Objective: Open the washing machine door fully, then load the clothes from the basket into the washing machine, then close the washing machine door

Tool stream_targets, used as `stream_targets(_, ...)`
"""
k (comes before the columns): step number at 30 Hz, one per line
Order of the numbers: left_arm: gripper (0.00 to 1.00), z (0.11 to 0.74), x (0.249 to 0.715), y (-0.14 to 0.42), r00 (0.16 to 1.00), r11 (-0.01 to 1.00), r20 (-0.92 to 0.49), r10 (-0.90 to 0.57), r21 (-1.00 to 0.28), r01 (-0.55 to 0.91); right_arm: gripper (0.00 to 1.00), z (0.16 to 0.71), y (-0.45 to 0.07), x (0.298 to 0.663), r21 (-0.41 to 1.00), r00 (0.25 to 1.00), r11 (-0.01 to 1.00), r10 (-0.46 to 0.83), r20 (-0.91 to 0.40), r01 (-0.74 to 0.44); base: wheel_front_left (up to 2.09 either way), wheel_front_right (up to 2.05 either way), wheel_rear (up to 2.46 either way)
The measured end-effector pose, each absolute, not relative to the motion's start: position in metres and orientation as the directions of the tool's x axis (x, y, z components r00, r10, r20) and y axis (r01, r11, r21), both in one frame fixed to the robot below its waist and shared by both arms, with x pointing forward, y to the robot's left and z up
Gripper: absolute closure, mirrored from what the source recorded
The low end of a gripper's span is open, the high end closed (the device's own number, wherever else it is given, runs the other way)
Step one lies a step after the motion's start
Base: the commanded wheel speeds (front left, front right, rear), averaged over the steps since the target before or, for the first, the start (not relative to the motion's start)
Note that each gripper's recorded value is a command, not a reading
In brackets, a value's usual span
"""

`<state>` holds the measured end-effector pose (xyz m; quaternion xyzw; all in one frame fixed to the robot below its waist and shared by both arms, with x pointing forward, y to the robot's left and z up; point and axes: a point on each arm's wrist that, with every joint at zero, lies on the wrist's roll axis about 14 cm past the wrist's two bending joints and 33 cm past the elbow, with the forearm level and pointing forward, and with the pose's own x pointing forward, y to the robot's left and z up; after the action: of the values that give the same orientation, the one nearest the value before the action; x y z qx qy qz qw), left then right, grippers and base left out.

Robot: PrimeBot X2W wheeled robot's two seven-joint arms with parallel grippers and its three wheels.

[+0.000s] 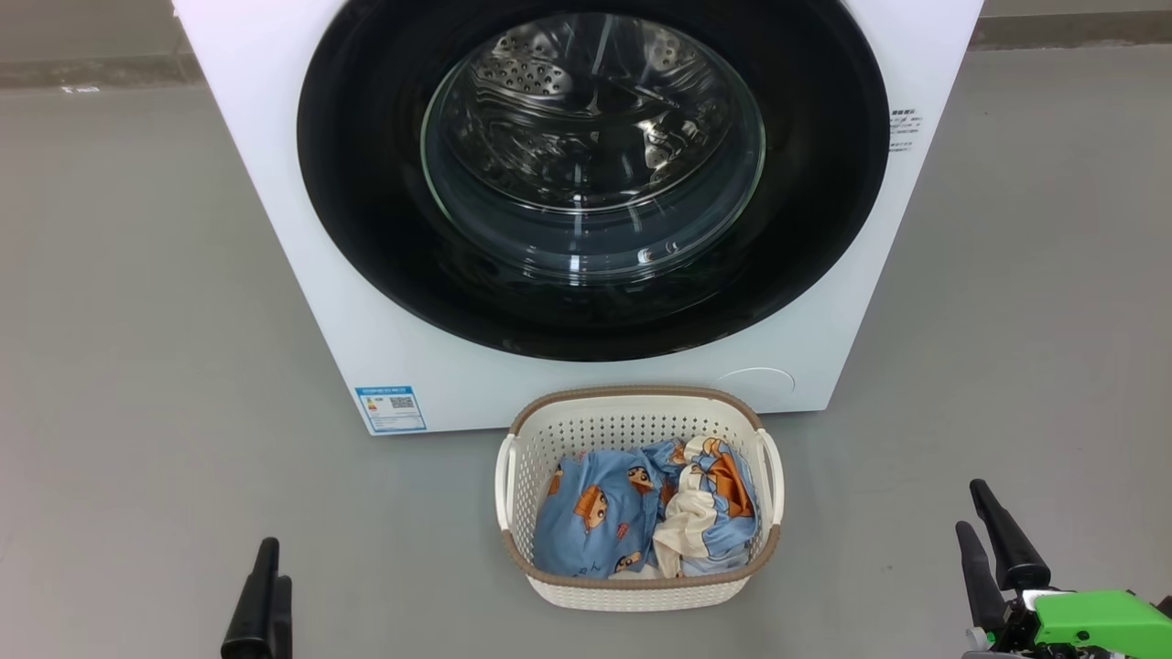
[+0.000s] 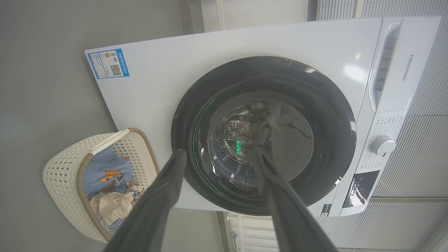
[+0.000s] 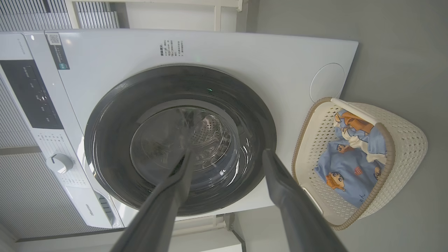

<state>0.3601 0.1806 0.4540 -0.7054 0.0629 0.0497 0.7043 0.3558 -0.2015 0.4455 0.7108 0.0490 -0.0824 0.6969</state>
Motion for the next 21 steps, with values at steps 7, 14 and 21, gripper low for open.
stream_targets(7, 0.00, 0.4559, 0.3600, 0.1800, 0.988, 0.076, -0.155, -0.016, -0.985, -0.154, 0.00, 0.4481, -0.2024, 0.3577, 0.981, 0.983, 0.062, -0.047, -0.180, 0.183, 0.00, 0.00, 0.00)
stream_targets(14, 0.00, 0.4565, 0.3597, 0.1807, 0.988, 0.169, -0.156, -0.013, -0.974, -0.151, 0.00, 0.4502, -0.1992, 0.3594, 0.969, 0.984, 0.169, -0.036, -0.176, 0.180, 0.00, 0.00, 0.00)
stream_targets(21, 0.00, 0.4586, 0.3600, 0.1791, 0.989, 0.271, -0.149, -0.011, -0.952, -0.141, 0.00, 0.4524, -0.1993, 0.3608, 0.950, 0.985, 0.259, -0.036, -0.170, 0.174, 0.00, 0.00, 0.00)
